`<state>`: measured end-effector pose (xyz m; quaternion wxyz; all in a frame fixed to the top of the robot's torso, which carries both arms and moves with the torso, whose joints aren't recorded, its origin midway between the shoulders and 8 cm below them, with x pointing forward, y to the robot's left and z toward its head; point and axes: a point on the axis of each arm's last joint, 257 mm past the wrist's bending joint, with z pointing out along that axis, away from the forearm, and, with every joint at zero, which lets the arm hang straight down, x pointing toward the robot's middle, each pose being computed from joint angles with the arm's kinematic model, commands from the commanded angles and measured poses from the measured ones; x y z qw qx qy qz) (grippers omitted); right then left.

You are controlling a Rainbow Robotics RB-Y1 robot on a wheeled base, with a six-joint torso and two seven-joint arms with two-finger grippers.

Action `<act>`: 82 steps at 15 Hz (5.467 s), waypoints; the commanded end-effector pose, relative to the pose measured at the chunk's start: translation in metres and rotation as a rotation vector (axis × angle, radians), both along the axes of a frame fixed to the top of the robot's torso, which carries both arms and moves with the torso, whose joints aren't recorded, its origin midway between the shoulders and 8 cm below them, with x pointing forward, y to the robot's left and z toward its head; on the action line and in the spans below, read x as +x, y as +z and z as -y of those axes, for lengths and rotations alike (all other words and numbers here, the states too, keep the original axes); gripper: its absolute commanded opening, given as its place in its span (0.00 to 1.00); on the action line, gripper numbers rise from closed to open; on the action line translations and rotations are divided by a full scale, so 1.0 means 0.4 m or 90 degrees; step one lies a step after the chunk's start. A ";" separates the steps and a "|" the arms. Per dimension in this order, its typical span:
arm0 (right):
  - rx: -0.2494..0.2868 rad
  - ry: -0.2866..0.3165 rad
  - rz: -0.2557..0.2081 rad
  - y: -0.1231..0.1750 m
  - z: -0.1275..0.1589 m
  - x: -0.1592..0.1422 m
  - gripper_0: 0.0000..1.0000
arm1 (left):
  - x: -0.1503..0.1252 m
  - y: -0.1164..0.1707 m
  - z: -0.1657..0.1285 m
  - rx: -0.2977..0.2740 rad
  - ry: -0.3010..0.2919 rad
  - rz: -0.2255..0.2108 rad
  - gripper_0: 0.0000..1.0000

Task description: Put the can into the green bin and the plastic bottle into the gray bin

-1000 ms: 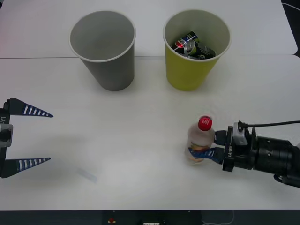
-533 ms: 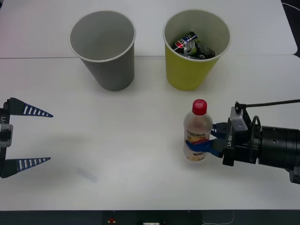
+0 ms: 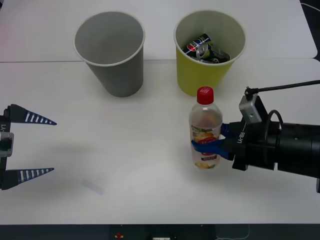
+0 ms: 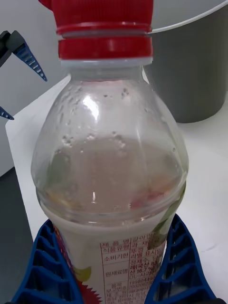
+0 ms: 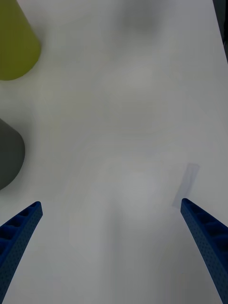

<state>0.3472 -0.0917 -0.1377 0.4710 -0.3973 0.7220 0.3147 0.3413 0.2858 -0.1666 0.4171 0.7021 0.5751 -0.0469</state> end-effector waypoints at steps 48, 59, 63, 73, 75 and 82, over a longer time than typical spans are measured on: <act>-0.132 -0.095 0.101 0.433 -0.578 0.637 0.41 | 0.000 0.000 0.000 0.000 0.000 0.000 1.00; -0.135 -0.067 0.086 0.448 -0.564 0.603 1.00 | 0.000 0.000 0.000 0.000 0.000 0.000 1.00; -0.157 -0.014 0.082 0.478 -0.489 0.517 1.00 | 0.000 0.000 0.000 0.000 0.000 0.000 1.00; -0.146 0.085 0.184 0.402 -0.262 0.278 1.00 | 0.000 0.000 0.000 0.000 0.000 0.000 1.00; -0.153 0.105 0.191 0.380 -0.222 0.228 1.00 | 0.000 0.000 0.000 0.000 0.000 0.000 1.00; -0.174 0.146 0.187 0.300 -0.097 0.078 1.00 | 0.000 0.000 0.000 0.000 0.000 0.000 1.00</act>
